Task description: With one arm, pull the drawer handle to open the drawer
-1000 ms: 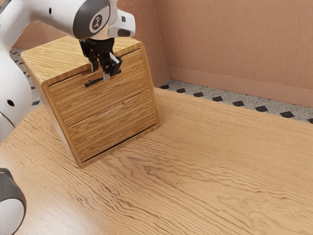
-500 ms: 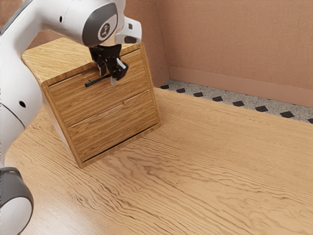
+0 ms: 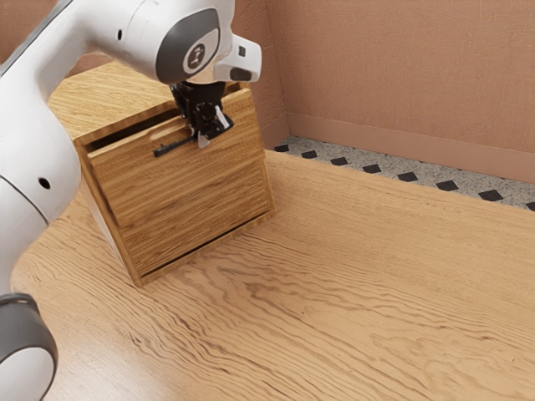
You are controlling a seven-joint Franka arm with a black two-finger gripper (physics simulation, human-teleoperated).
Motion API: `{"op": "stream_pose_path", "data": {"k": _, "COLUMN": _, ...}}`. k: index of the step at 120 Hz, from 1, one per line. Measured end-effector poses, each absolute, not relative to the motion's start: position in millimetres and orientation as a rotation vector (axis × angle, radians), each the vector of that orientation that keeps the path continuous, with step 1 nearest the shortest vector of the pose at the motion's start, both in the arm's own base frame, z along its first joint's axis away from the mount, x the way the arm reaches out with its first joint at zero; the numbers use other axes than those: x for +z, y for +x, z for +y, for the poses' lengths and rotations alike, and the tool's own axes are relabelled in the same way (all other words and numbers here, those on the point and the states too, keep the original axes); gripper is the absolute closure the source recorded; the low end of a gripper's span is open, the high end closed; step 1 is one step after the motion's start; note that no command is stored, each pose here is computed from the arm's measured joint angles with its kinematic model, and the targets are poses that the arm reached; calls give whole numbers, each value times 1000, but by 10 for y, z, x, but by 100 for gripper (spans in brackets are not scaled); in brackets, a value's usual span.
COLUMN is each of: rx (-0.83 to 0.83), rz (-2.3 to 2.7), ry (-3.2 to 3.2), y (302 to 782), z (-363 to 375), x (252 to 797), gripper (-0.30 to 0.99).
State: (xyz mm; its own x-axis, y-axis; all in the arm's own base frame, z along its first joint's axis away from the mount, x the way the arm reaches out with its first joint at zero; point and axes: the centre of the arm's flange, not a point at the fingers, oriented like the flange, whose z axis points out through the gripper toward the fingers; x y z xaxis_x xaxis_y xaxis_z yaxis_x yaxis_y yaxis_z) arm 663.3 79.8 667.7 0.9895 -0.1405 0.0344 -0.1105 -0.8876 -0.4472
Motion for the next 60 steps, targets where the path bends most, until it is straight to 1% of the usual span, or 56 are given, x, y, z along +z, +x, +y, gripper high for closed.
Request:
{"op": "stream_pose_path", "data": {"k": 8, "rx": -75, "rz": 192, "ry": -2679, "y": 6607, "z": 740, "x": 6669, "gripper": 76}}
{"op": "stream_pose_path", "data": {"k": 23, "rx": -43, "rz": 238, "ry": -2689, "y": 6539, "z": 564, "x": 6634, "gripper": 76}}
{"op": "stream_pose_path", "data": {"k": 26, "rx": -36, "rz": 247, "ry": -2691, "y": 6530, "z": 532, "x": 6618, "gripper": 78}}
{"op": "stream_pose_path", "data": {"k": 27, "rx": -33, "rz": 245, "ry": -2691, "y": 6523, "z": 543, "x": 6616, "gripper": 81}}
{"op": "stream_pose_path", "data": {"k": 33, "rx": -33, "rz": 251, "ry": -2695, "y": 6492, "z": 515, "x": 6639, "gripper": 79}}
{"op": "stream_pose_path", "data": {"k": 60, "rx": -32, "rz": 290, "ry": -2703, "y": 6404, "z": 358, "x": 6681, "gripper": 79}}
